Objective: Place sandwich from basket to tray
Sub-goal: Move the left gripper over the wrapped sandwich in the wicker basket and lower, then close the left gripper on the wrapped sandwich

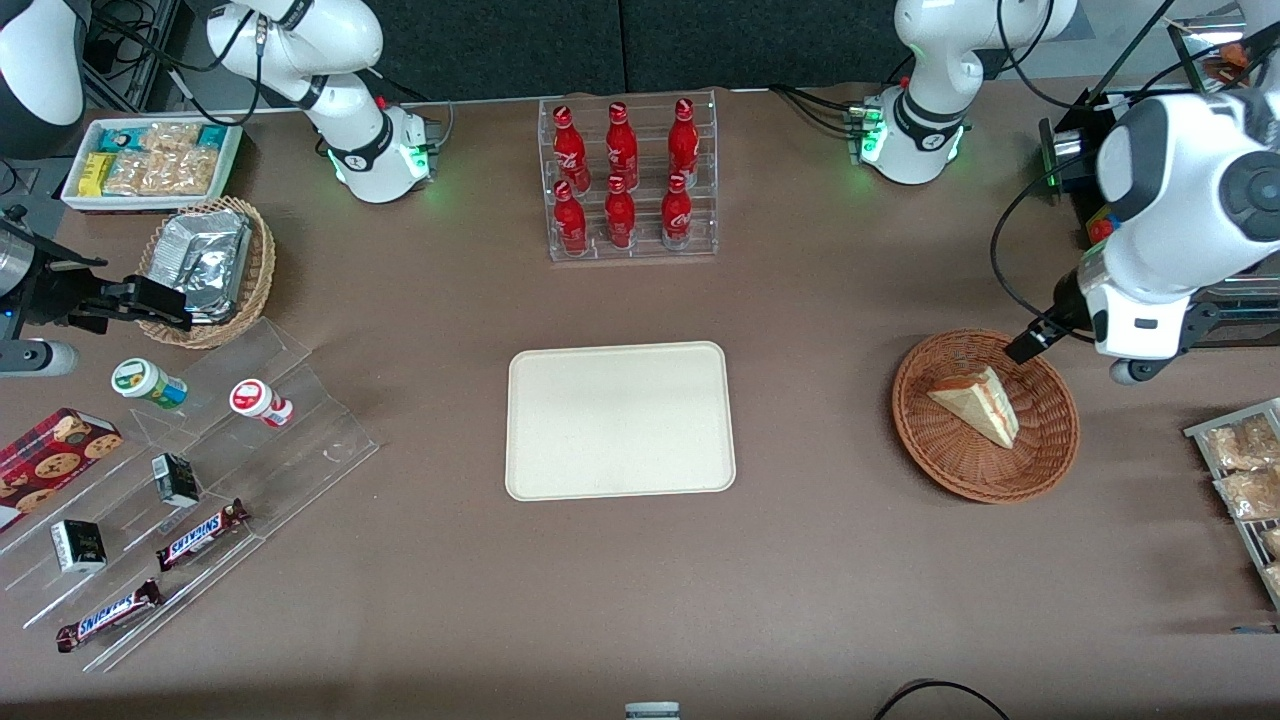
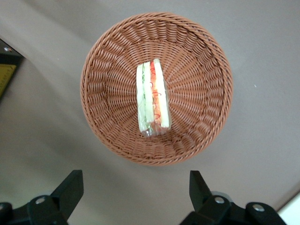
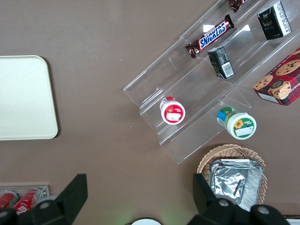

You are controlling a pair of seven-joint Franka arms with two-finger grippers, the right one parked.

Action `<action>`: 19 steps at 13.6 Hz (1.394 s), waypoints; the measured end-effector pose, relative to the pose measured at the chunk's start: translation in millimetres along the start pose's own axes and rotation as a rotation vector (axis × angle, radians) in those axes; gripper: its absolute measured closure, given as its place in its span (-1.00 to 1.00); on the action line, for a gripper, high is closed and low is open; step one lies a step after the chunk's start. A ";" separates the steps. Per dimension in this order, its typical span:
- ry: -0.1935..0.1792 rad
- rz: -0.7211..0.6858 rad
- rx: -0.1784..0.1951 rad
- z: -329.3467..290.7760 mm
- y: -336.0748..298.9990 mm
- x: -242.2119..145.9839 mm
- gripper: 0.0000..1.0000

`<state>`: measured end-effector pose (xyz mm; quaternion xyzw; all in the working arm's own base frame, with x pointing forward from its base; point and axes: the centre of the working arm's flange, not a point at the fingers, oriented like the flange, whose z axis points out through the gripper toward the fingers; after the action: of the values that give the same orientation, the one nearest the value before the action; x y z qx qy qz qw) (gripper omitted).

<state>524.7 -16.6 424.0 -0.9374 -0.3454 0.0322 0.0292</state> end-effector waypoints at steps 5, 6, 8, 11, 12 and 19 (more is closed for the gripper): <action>0.016 -0.183 -0.041 52.3 -16.8 -1.0 -1.00; 0.017 -0.199 -0.044 61.0 -20.9 -1.6 -1.00; 0.034 -0.230 -0.070 79.1 -27.5 -3.6 -1.00; 0.046 -0.283 -0.088 107.9 -32.3 -10.3 -1.00; 0.054 -0.290 -0.098 115.6 -32.4 -11.0 -1.00; 0.086 -0.310 -0.142 132.4 -27.3 -7.3 -1.00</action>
<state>490.8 3.7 294.5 -0.8732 -0.4856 -0.0374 -0.0177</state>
